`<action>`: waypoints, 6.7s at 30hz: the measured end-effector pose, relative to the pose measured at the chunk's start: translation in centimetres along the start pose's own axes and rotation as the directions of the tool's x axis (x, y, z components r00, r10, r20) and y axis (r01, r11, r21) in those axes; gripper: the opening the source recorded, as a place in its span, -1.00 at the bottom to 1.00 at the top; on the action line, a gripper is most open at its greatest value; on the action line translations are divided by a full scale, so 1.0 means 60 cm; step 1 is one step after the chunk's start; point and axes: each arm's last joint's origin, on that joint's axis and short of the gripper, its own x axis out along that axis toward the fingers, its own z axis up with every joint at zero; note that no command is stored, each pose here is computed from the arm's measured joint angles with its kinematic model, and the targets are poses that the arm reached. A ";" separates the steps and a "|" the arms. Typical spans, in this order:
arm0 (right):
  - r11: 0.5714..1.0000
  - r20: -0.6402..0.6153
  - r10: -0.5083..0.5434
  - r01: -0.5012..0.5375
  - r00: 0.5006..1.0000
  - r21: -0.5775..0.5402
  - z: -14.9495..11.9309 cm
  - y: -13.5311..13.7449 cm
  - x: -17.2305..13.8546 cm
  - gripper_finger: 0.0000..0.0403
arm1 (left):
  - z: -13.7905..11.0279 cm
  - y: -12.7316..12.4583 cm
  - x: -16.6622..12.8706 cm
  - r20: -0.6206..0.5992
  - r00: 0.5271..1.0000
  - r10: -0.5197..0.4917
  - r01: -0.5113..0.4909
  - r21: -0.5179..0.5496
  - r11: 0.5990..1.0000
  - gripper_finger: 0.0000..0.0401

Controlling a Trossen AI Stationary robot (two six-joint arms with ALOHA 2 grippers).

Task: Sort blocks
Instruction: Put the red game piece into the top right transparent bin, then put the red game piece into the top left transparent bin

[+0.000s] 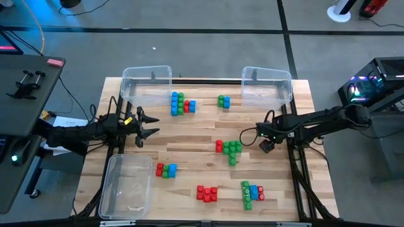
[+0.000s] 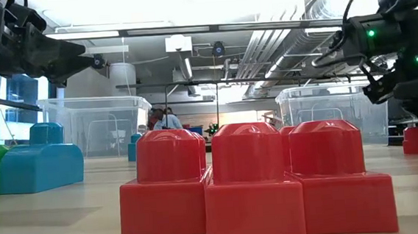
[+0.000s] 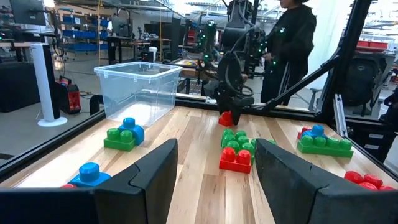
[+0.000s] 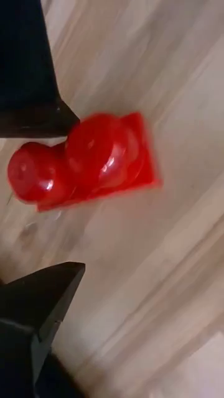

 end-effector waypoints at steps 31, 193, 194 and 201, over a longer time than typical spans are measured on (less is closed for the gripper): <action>0.952 0.672 -0.171 -0.054 0.721 0.300 0.104 -0.026 -0.349 -0.99 | 0.000 0.000 0.000 -0.001 1.000 0.000 0.000 0.000 1.000 0.00; 0.948 0.627 0.275 -0.098 0.729 -0.302 -0.021 0.087 -0.417 0.04 | -0.002 -0.129 0.395 -0.871 0.450 0.195 -0.674 -0.188 0.714 0.36; 0.948 0.627 0.275 -0.098 0.729 -0.303 -0.021 0.087 -0.417 0.04 | -0.006 -0.128 0.396 -0.870 0.446 0.211 -0.688 -0.182 0.703 0.36; 0.946 0.627 0.275 -0.087 0.729 -0.314 -0.021 0.087 -0.417 0.04 | -0.058 -0.128 0.408 -0.900 0.381 0.211 -0.720 -0.146 0.679 0.35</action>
